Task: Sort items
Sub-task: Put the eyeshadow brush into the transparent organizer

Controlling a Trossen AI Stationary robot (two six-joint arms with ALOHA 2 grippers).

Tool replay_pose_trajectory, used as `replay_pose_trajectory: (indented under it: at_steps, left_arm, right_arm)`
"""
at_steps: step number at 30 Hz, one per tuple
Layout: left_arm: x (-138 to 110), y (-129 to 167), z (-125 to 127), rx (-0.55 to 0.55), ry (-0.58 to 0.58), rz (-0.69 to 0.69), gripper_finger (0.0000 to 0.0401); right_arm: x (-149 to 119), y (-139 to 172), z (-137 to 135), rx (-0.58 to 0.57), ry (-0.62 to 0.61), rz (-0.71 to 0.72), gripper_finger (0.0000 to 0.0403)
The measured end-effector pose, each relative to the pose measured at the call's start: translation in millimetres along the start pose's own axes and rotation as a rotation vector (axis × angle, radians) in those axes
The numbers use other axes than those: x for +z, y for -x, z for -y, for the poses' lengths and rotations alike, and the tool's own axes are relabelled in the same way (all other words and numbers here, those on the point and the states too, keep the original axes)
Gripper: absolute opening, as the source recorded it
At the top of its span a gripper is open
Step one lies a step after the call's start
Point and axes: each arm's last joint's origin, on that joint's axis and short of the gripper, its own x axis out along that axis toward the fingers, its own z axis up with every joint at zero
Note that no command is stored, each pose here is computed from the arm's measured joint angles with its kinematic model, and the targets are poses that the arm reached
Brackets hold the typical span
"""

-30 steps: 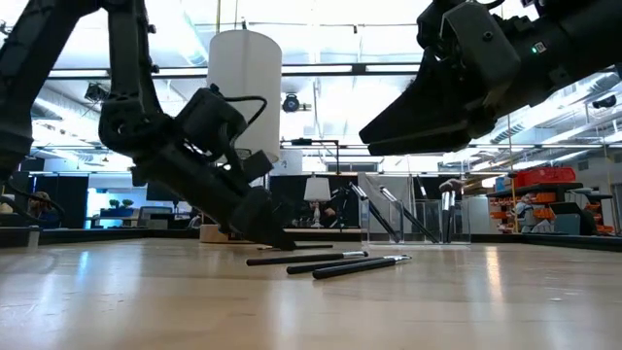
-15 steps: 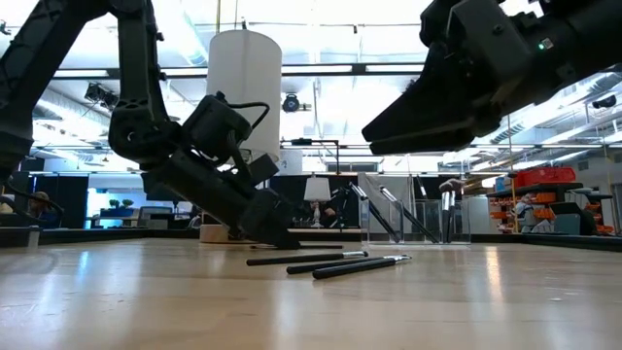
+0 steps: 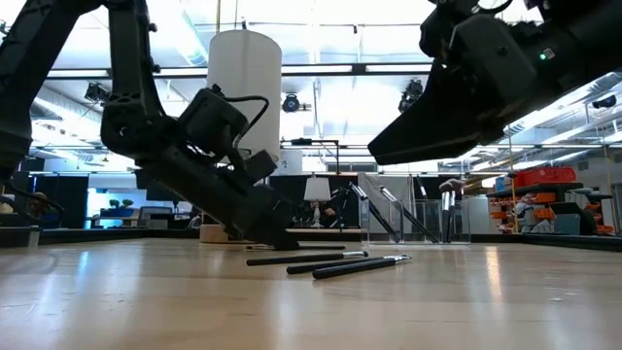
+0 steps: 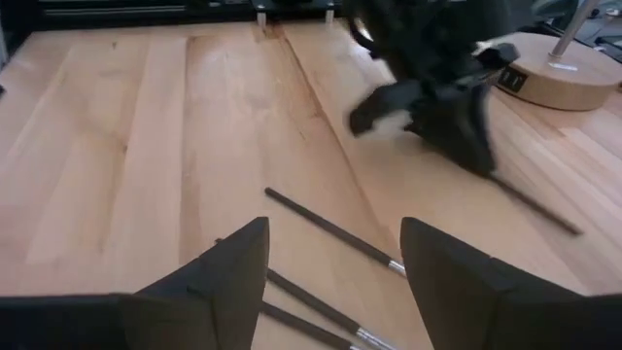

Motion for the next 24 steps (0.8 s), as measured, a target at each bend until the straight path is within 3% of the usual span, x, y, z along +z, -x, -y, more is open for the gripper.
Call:
replay_pose_trajectory:
  at_steps: [8, 11, 24]
  left_arm:
    - [11, 15, 18, -0.284, 0.075, -0.047, 0.0013]
    - [12, 18, 25, -0.326, 0.095, -0.052, 0.0013]
    - [15, 20, 32, -0.264, 0.119, 0.003, 0.0014]
  right_arm:
    - [3, -12, 18, -0.034, 0.042, -0.028, 0.0235]
    - [4, -17, 26, -0.034, 0.072, -0.049, 0.0235]
    - [7, -28, 43, 0.017, 0.063, -0.082, 0.0235]
